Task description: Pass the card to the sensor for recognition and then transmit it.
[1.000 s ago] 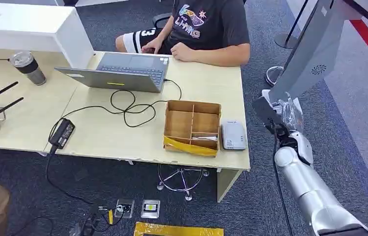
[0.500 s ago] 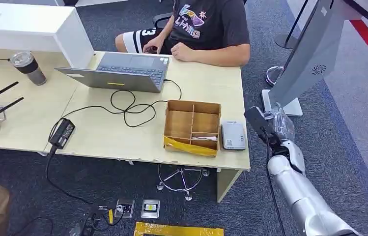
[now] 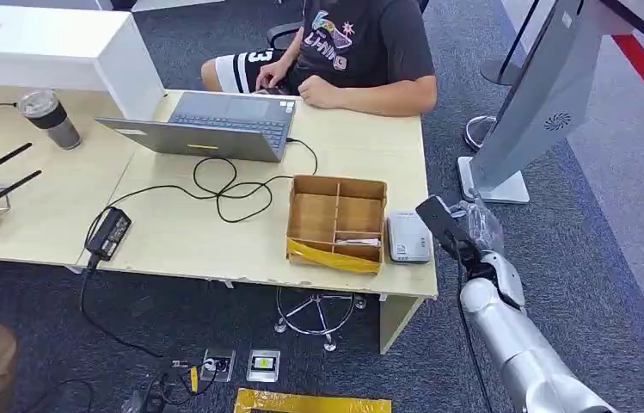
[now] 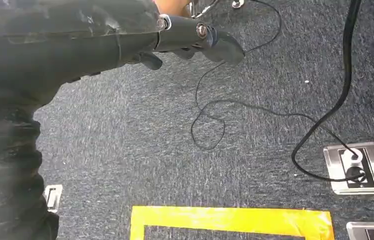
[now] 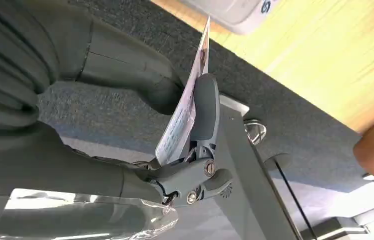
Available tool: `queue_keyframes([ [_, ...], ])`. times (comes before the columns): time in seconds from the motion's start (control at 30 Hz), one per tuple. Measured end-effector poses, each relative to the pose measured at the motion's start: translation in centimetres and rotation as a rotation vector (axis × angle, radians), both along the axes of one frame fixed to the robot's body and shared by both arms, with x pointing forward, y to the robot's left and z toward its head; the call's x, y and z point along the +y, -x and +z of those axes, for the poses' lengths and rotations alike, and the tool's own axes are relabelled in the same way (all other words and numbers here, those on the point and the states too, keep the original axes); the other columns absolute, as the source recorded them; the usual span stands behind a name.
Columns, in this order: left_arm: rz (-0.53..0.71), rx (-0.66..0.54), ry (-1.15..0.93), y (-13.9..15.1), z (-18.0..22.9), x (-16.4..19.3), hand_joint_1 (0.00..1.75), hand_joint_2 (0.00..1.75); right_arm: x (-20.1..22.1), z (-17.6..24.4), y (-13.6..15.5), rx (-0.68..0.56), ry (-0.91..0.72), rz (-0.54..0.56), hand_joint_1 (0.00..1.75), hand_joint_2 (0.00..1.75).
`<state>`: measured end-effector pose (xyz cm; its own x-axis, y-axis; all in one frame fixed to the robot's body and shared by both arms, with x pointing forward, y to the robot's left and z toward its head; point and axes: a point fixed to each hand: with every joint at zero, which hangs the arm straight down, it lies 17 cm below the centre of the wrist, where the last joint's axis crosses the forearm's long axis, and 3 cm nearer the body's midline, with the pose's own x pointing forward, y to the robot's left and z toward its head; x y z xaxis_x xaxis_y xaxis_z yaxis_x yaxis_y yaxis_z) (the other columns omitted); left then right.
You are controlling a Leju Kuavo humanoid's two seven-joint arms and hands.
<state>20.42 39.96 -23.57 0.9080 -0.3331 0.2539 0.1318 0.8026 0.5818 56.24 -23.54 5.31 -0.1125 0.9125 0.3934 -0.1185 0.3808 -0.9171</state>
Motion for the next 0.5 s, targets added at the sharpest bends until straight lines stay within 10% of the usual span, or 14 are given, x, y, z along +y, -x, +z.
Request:
queue_keyframes([
  [0.5,-0.007,0.001,0.004,-0.1,0.0,-0.1,0.00,1.75,2.6,-2.7,1.9,0.074,0.003,0.055,1.75,1.75],
])
